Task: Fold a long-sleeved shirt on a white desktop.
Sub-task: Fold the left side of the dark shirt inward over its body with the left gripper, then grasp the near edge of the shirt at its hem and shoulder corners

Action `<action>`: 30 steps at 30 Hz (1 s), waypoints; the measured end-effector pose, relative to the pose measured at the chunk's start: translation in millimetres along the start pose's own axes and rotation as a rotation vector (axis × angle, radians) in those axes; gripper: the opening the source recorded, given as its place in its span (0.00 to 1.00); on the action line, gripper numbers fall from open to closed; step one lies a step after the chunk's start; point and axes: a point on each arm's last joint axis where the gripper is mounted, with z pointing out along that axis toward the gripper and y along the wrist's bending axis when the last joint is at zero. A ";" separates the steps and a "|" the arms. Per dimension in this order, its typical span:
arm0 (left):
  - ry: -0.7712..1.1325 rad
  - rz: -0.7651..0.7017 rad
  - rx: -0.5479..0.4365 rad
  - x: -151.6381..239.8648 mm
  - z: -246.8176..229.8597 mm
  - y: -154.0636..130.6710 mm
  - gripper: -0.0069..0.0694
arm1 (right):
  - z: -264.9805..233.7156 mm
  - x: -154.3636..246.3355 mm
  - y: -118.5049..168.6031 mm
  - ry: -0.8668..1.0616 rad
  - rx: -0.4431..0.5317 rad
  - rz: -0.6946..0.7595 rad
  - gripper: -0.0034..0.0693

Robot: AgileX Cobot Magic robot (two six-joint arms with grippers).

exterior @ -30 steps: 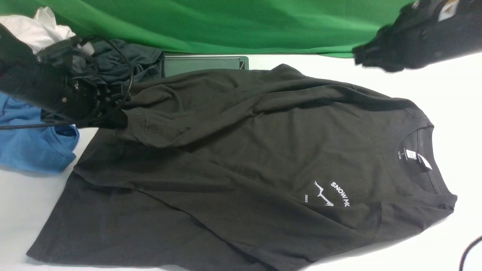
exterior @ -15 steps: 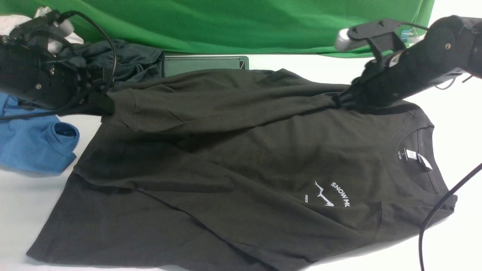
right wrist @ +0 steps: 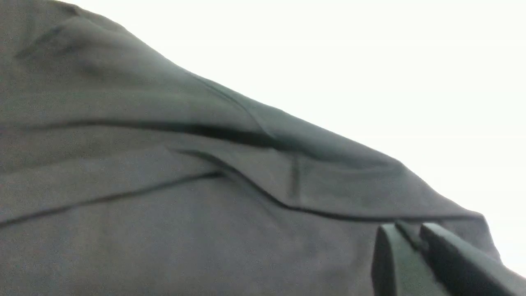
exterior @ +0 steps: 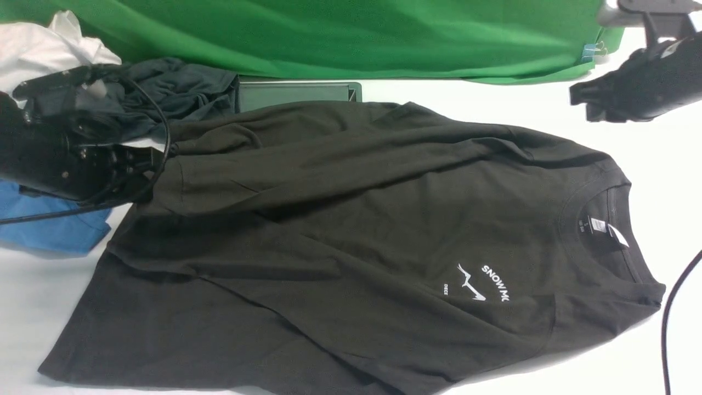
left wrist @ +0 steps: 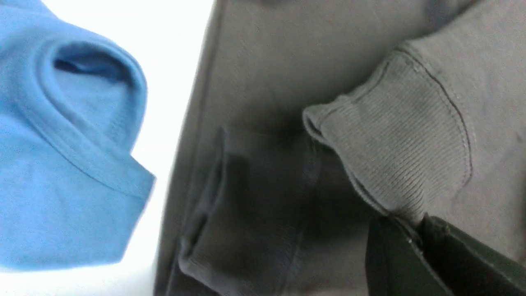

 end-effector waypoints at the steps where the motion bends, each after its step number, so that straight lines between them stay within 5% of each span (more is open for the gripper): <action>1: -0.011 -0.013 -0.004 -0.7 0.3 0.5 0.18 | 2.7 -0.3 2.4 -0.009 -0.005 0.001 0.19; 7: -0.028 -0.033 -0.009 -2.1 0.2 1.0 0.30 | 17.5 0.9 16.1 -0.036 -0.023 -0.017 0.21; 13: -0.017 -0.026 -0.007 -1.2 0.2 0.7 0.62 | 18.7 -17.4 31.4 -0.055 -0.054 -0.093 0.33; 18: 0.033 -0.017 0.010 3.4 0.2 -0.9 0.87 | 26.0 -34.1 34.0 -0.053 -0.064 -0.210 0.72; 20: 0.034 -0.017 0.010 3.5 0.2 -0.9 0.89 | 30.9 -32.9 33.7 -0.036 -0.066 -0.242 0.74; 23: 0.040 -0.017 0.012 4.0 0.2 -1.1 0.91 | 47.0 -26.8 31.2 0.003 -0.060 -0.306 0.68; 26: 0.040 -0.017 0.012 4.0 0.2 -1.1 0.90 | 62.1 -24.3 28.2 -0.010 -0.042 -0.328 0.51; 30: 0.040 -0.016 0.012 4.0 0.2 -1.0 0.88 | 75.3 -23.3 25.9 -0.037 -0.028 -0.325 0.45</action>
